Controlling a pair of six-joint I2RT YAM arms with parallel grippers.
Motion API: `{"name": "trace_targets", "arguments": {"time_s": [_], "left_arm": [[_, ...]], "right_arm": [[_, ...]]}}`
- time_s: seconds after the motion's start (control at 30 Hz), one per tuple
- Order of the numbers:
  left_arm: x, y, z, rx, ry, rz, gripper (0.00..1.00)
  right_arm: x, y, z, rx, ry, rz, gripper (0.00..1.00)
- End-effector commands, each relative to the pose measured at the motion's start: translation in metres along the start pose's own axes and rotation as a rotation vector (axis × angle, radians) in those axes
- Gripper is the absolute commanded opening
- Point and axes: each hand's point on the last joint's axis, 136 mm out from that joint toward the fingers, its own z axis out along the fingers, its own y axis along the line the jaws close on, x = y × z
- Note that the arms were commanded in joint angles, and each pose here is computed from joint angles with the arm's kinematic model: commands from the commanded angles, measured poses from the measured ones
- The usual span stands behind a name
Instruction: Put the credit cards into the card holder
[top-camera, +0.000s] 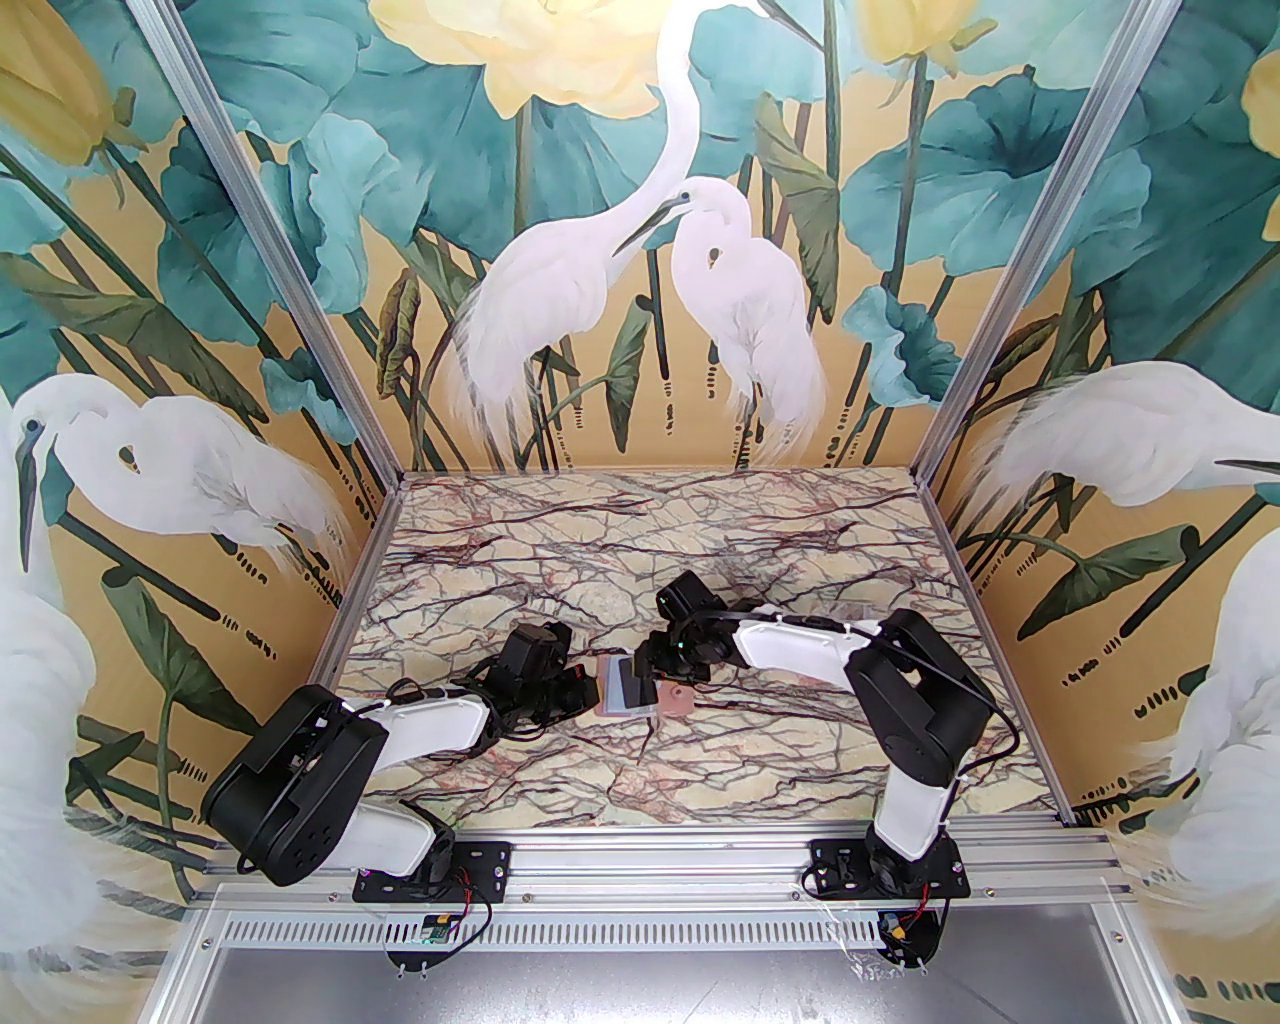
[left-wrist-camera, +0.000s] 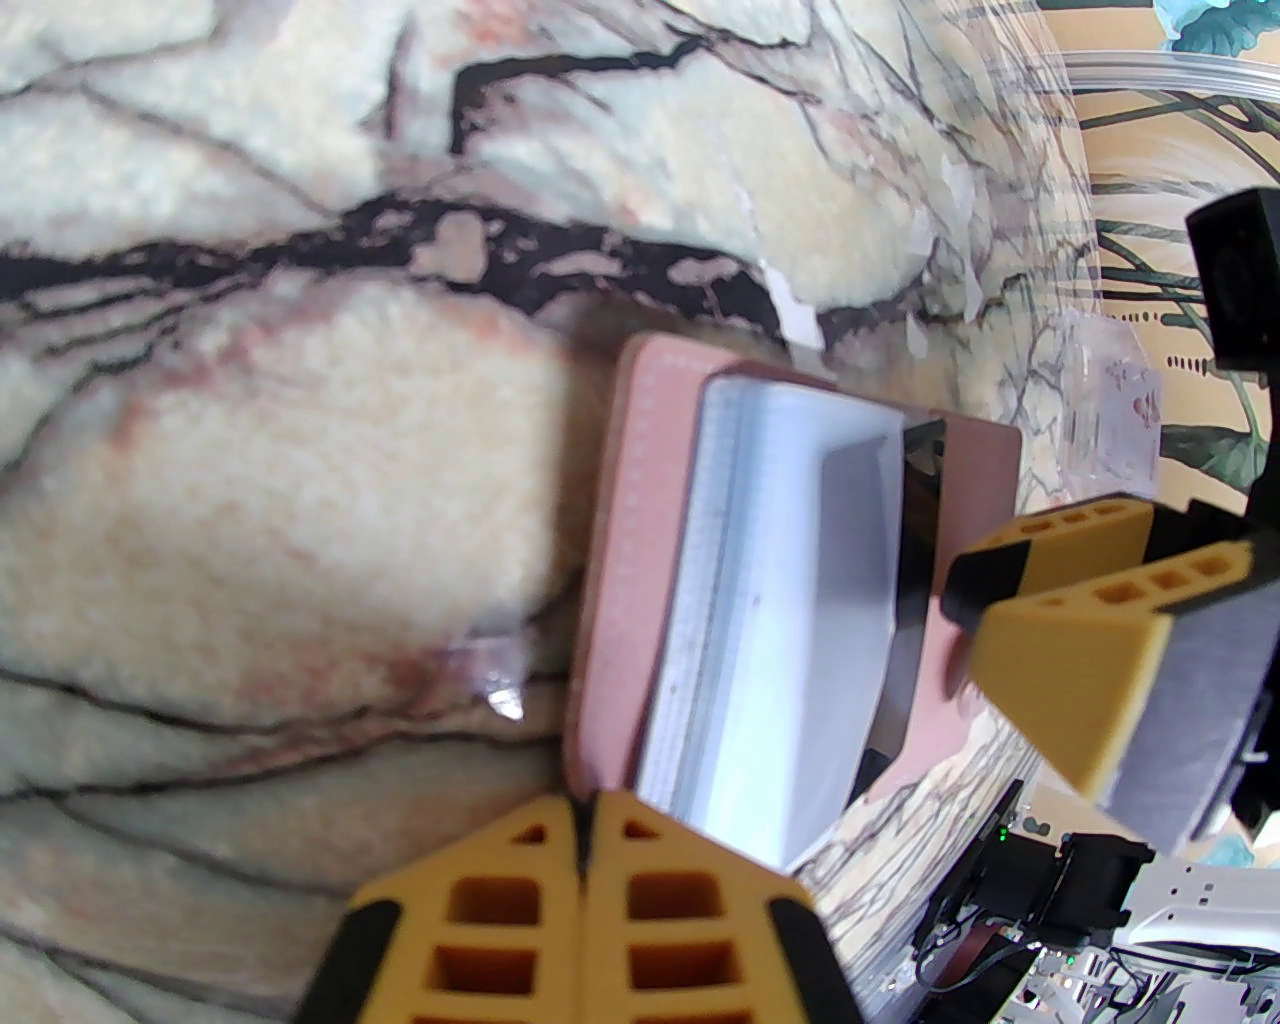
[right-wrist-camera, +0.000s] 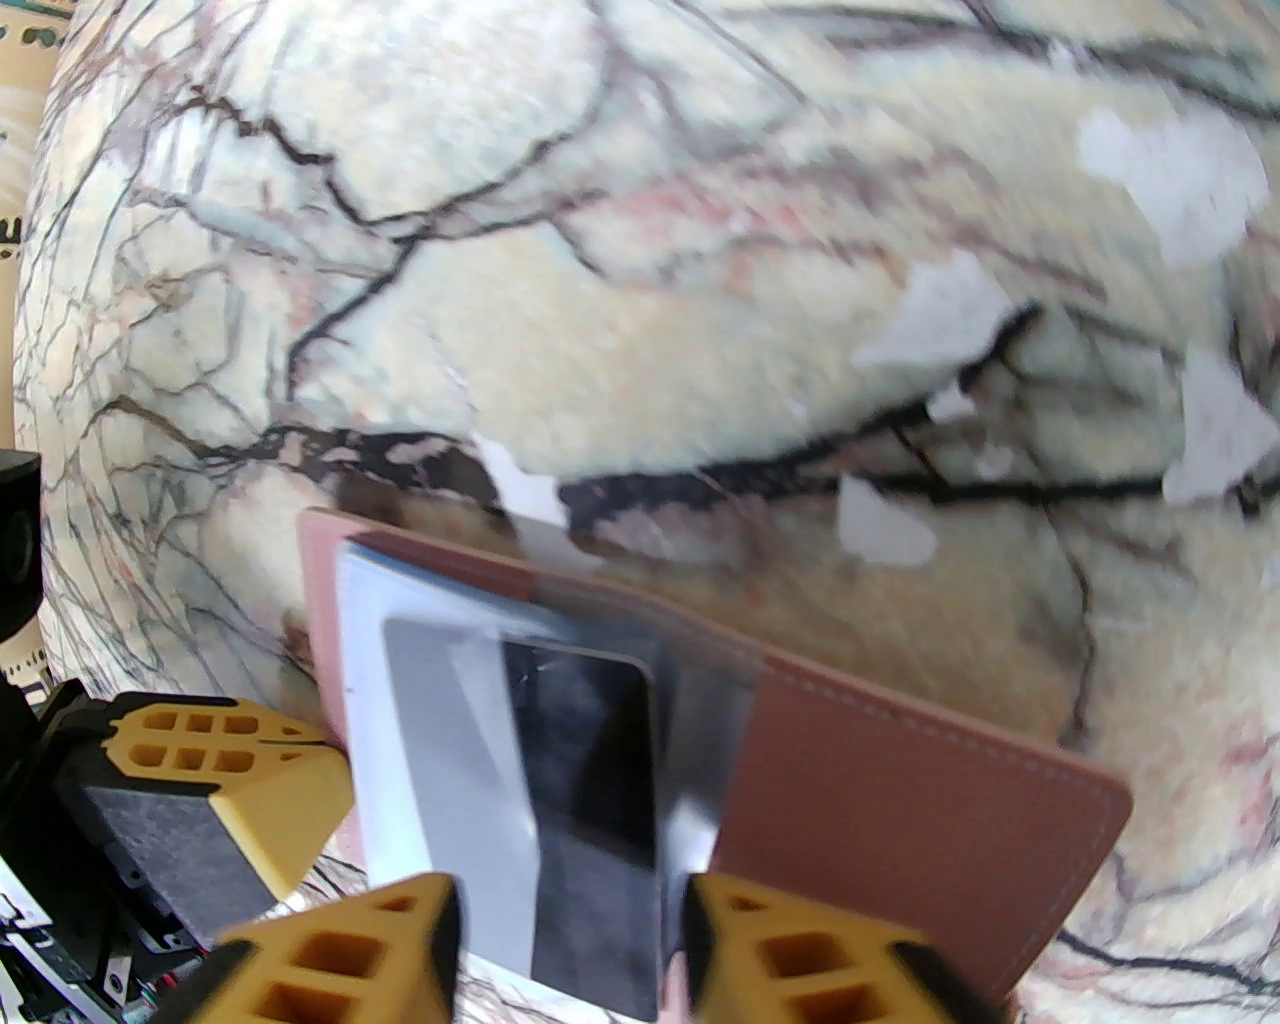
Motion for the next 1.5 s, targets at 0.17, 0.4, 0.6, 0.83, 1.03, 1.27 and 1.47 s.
{"name": "trace_targets", "arguments": {"time_s": [0.17,0.4,0.6,0.83,1.03,1.27,1.47], "left_arm": [[0.011,0.013,0.000,-0.041,0.023,-0.015,0.00],[0.012,0.013,0.000,-0.041,0.023,-0.014,0.00],[0.012,0.013,0.000,-0.041,0.022,-0.012,0.00],[0.012,0.014,0.000,-0.041,0.023,-0.013,0.00],[0.013,0.014,0.001,-0.042,0.026,-0.015,0.00],[0.013,0.015,0.002,-0.043,0.025,-0.016,0.00],[0.014,0.015,0.002,-0.042,0.026,-0.016,0.00]], "right_arm": [[0.005,-0.017,-0.002,0.067,-0.024,0.025,0.20],[0.005,-0.021,-0.004,0.081,-0.035,0.029,0.11],[0.006,-0.023,-0.006,0.083,-0.042,0.034,0.06],[0.012,-0.023,0.001,0.062,-0.011,0.037,0.02],[0.017,-0.018,0.005,0.034,0.021,0.024,0.02],[0.019,-0.011,0.009,0.009,0.036,0.017,0.01],[0.022,-0.009,0.014,0.000,0.050,0.011,0.01]]}}
